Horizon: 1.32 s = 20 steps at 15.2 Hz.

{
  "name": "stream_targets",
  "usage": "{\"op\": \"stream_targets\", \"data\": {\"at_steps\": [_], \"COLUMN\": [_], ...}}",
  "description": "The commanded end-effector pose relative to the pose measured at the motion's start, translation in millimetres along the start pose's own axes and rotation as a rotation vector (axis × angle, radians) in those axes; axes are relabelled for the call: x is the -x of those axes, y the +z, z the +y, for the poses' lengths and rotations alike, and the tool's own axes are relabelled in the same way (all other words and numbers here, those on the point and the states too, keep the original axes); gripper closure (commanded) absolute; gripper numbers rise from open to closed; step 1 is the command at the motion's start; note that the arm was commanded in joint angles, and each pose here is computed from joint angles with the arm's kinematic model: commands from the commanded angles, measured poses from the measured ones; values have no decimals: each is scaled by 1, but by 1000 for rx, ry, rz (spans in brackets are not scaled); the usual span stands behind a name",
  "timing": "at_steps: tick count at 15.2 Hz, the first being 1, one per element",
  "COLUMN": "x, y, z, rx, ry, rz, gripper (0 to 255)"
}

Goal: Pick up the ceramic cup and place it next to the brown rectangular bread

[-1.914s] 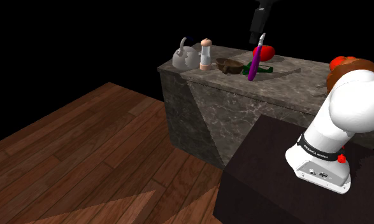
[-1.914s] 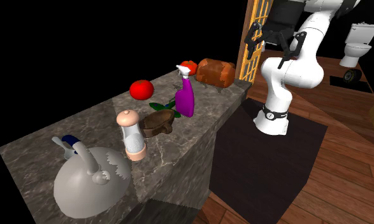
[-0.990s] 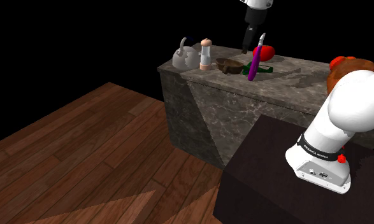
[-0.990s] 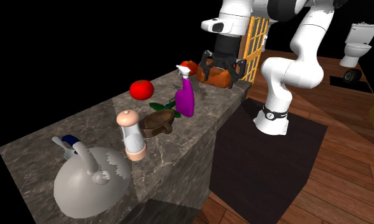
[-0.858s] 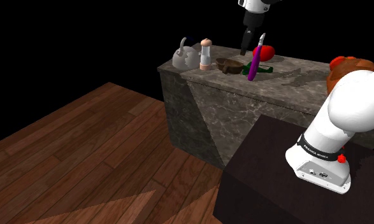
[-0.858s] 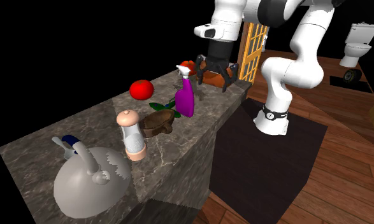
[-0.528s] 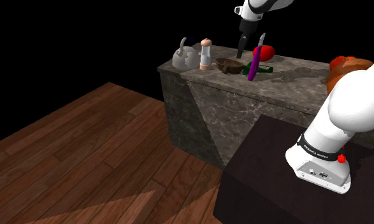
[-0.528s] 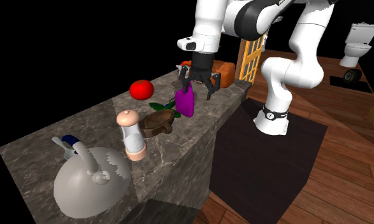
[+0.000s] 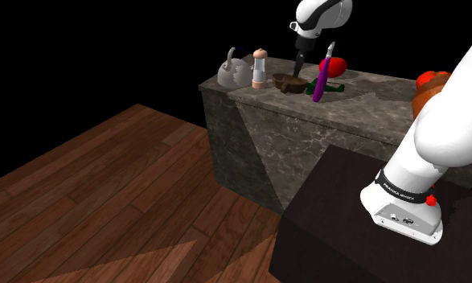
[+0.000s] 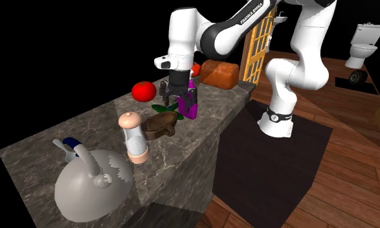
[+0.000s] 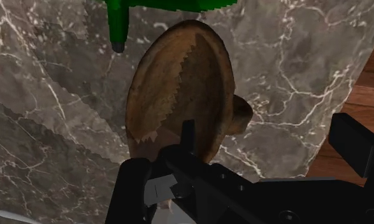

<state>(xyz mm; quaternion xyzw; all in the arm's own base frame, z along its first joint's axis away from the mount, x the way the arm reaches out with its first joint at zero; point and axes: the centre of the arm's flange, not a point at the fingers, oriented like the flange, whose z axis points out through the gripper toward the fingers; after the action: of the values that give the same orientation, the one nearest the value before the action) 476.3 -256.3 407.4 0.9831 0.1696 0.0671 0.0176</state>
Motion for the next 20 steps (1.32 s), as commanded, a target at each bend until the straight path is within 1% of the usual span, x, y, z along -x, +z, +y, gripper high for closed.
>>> {"op": "stream_targets", "data": {"at_steps": [1,9,17,18,20], "x": [-6,-6,-6,-6,-6], "y": [17,57,57,57,57], "z": [19,18,18,18,18], "rx": [-5,-5,-5,-5,-5], "ry": [-14,-14,-14,-14,-14], "rz": [7,7,7,7,7], "gripper": [0,0,0,255,255]}}
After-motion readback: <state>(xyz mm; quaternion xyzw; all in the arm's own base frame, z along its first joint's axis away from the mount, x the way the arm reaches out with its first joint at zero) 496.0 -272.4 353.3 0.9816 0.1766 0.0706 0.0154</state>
